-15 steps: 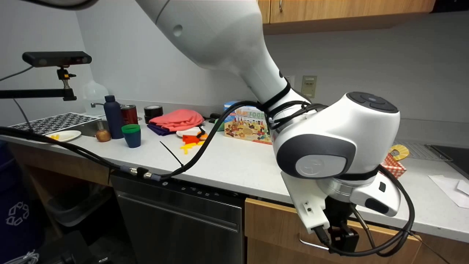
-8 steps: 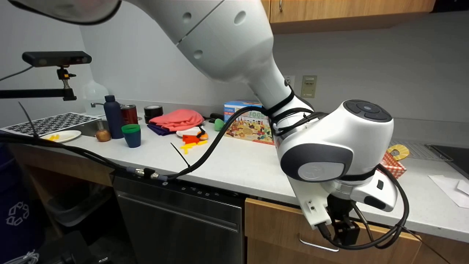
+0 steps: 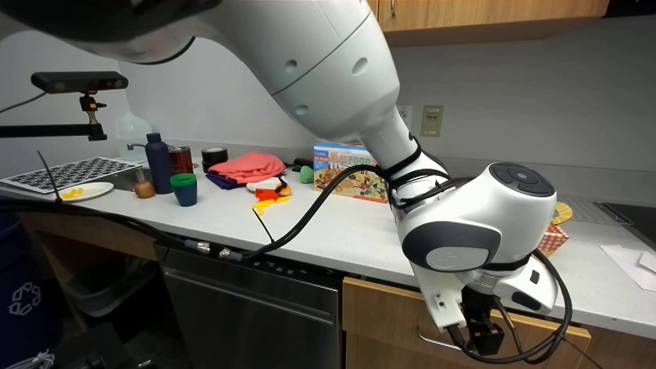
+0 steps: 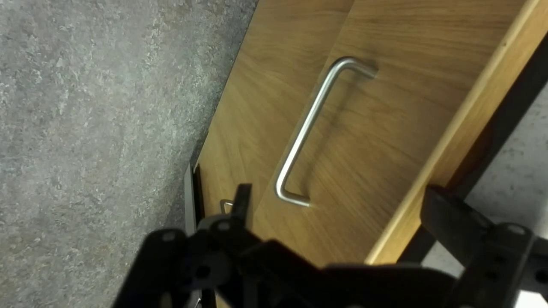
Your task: Open the drawer, then remove the pineapple plushie from the drawer
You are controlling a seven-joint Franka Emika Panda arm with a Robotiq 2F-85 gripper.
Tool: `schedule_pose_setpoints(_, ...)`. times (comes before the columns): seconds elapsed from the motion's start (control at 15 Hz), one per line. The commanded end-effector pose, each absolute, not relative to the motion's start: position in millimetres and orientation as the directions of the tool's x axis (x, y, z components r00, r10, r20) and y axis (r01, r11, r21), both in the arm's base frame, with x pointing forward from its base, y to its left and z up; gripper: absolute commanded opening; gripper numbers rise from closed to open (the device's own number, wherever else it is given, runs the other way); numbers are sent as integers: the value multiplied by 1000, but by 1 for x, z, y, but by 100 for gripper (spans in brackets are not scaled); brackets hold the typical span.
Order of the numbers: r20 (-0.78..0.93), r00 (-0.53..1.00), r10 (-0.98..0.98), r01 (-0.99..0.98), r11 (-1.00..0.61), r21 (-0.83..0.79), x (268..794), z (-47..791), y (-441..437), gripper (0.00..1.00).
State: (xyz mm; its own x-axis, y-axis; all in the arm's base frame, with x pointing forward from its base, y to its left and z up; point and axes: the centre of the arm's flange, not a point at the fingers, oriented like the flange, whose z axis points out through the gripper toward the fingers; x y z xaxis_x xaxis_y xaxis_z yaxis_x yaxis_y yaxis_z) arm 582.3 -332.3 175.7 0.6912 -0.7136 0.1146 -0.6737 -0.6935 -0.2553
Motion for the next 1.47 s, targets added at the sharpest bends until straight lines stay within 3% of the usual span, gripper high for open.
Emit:
schedule_pose_setpoints(0.0, 96, 666, -740, -693, -661, -288, 596, 167, -341, 100)
schedule_pose_setpoints(0.93, 19, 533, -846, -824, -525, -214, 516, 152, -377, 100)
schedule_pose_setpoints(1.4, 125, 626, -770, -716, -631, -300, 557, 201, -342, 100)
